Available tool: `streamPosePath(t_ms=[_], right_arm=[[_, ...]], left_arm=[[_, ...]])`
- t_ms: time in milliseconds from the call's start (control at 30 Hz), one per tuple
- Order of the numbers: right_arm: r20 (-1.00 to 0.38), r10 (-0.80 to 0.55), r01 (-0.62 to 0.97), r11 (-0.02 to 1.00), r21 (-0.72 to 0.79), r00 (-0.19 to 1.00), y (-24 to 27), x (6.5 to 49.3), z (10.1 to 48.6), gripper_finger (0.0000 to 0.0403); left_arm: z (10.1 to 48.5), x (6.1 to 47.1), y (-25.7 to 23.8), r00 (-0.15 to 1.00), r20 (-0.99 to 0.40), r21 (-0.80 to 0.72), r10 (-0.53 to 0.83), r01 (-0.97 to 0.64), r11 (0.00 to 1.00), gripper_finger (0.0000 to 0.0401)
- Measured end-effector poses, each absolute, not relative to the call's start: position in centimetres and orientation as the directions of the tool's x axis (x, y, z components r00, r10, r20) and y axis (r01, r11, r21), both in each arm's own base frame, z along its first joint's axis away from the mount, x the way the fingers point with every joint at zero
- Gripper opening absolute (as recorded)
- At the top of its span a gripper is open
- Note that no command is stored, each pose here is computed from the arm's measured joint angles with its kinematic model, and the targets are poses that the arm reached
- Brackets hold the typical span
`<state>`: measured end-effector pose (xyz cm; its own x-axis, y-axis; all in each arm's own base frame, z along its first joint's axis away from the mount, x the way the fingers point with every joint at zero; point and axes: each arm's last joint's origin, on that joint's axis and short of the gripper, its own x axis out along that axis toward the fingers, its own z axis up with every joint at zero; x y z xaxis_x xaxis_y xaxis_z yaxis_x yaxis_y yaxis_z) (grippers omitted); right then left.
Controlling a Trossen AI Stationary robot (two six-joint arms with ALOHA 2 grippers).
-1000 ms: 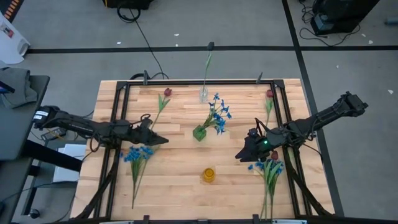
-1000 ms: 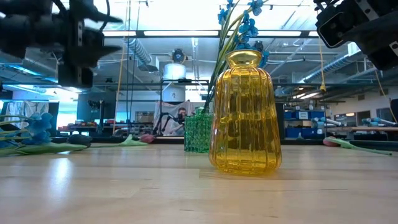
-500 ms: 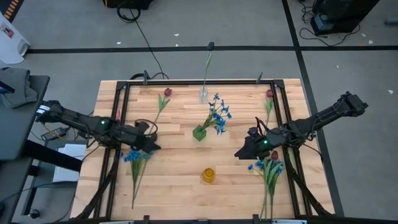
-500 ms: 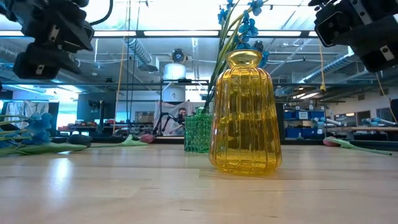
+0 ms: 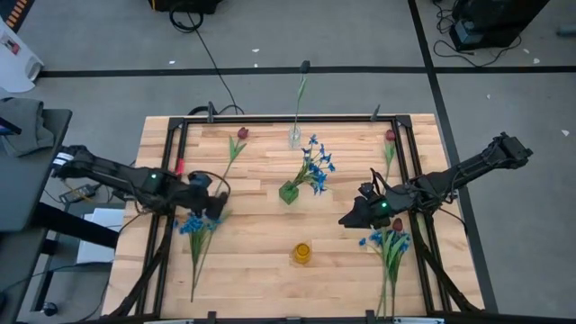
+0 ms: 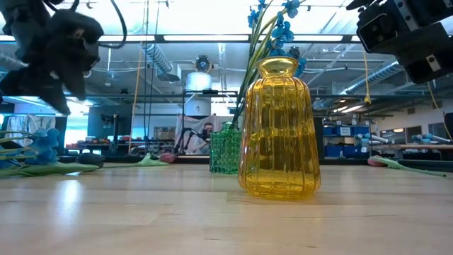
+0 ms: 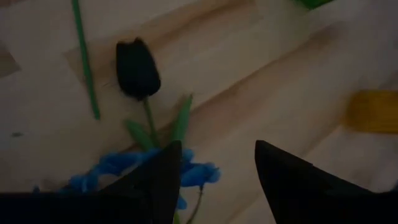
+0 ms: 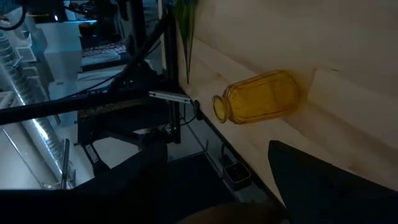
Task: Sort flowers into vase by color
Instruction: Put the left black tulip into the transparent vase
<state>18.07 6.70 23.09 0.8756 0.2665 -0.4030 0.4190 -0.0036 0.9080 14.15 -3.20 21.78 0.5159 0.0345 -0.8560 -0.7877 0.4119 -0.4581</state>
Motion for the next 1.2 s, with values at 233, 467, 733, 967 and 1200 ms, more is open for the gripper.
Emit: streamPosePath(t_ms=[233,467,733,967,1200], right_arm=[[-0.403,0.242,0.416,-0.004,0.909,0.883,6.6,18.1,23.1,0.0287],[-0.403,0.242,0.416,-0.004,0.909,0.883,6.6,18.1,23.1,0.0287],[-0.403,0.242,0.416,-0.005,0.909,0.883,6.6,18.1,23.1,0.0287],[-0.402,0.242,0.417,-0.012,0.909,0.883,6.6,18.1,23.1,0.0287],[-0.401,0.242,0.421,-0.038,0.906,0.884,6.6,18.1,23.1,0.0287]], left_arm=[[20.0,15.5,-3.6,0.405,-0.913,-0.348,0.046,-0.833,0.429,0.0202],[18.9,16.2,-3.8,0.334,-0.940,-0.275,0.063,-0.857,0.436,0.0202],[17.9,16.9,-3.6,0.276,-0.953,-0.197,0.127,-0.879,0.434,0.0202],[16.6,18.3,-2.7,0.244,-0.956,-0.152,0.164,-0.887,0.436,0.0202],[14.7,19.5,-2.3,0.172,-0.978,-0.106,0.116,-0.895,0.433,0.0202]])
